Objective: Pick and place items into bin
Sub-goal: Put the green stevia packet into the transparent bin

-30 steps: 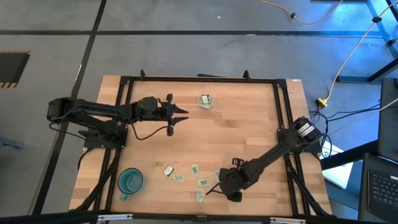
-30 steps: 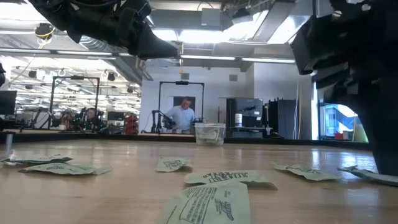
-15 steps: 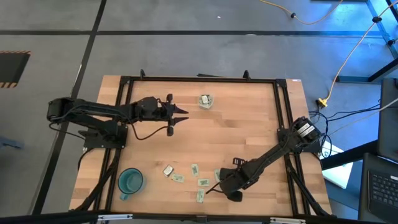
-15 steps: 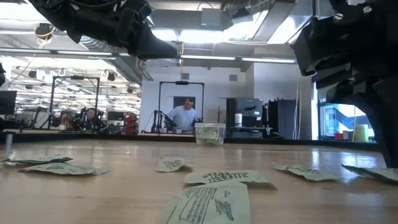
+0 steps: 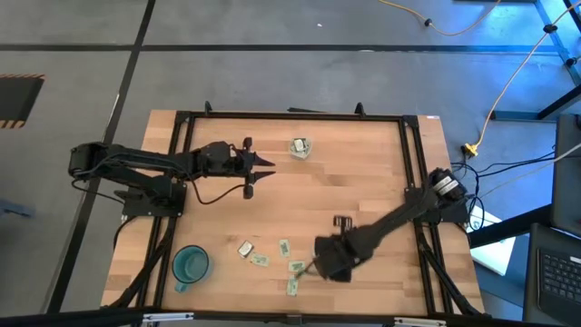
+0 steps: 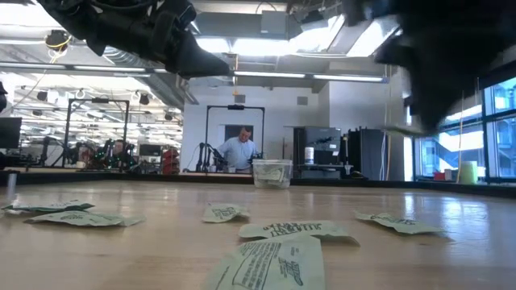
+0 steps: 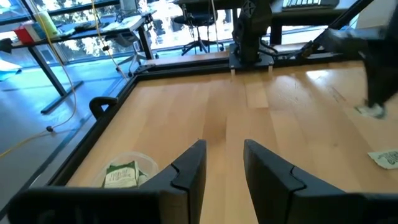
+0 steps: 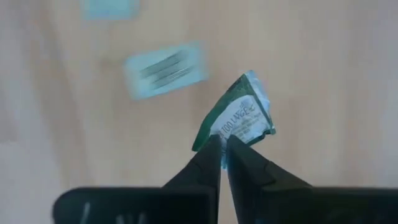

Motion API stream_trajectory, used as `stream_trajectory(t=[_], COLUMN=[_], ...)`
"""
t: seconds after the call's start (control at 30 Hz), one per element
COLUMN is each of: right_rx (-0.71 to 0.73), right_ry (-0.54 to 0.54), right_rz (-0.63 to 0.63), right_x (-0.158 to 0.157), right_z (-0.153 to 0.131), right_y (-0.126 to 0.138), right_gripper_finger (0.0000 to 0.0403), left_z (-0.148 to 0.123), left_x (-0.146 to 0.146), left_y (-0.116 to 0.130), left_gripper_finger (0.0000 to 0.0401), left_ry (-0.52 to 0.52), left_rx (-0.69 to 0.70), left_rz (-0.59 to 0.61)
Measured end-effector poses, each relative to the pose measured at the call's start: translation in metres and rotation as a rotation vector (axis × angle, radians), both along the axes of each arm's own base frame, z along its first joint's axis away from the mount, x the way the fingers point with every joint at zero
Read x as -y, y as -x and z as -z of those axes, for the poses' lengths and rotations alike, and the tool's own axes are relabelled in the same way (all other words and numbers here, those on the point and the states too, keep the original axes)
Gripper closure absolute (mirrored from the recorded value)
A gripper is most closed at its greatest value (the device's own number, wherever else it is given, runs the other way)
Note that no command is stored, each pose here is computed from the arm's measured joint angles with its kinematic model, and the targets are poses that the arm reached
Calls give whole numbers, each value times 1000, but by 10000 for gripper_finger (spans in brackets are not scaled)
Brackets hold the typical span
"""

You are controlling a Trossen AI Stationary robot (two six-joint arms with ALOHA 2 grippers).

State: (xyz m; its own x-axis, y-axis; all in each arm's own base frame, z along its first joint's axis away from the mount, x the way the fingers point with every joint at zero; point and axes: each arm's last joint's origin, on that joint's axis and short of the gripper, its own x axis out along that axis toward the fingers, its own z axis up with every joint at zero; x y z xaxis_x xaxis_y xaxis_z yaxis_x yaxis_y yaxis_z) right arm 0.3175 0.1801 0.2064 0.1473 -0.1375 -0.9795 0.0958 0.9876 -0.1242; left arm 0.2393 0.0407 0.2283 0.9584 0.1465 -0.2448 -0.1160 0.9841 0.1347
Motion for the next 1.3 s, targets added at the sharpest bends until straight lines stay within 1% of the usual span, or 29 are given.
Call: stream_trajectory(t=[0.07,0.17,0.33,0.5,0.57,0.63,0.7,0.8,0.83,0.9,1.0,1.17,1.3], right_rx=[3,38,78,145,198,224,282,315,339,324,310,290,252], right_ry=[28,32,79,159,197,215,227,202,192,167,164,164,149], right_rz=[-22,-80,-156,-214,-231,-228,-209,-164,-148,-125,-110,-119,-122], right_x=[17,47,113,184,212,238,262,292,300,313,326,335,339], right_z=[-12,-30,-49,-53,-52,-53,-54,-50,-49,-42,-32,-12,10], right_y=[-5,-15,-29,-47,-55,-57,-60,-58,-59,-57,-58,-66,-72], right_gripper_finger=[376,376,376,375,375,375,375,375,375,375,375,375,375], left_z=[1,4,6,6,6,6,6,6,6,6,7,8,8], left_x=[0,0,0,0,0,0,0,0,0,0,0,0,0], left_y=[0,1,2,2,2,2,2,2,2,2,2,2,2], left_gripper_finger=[299,299,299,299,299,299,299,299,299,299,299,299,299], left_ry=[2,7,6,-39,-47,-48,-46,-42,-40,-39,-35,-19,0], left_rx=[-14,-44,-62,-69,-71,-71,-75,-77,-78,-78,-87,-90,-87], left_rz=[0,-2,-2,11,13,12,12,8,8,8,8,4,1])
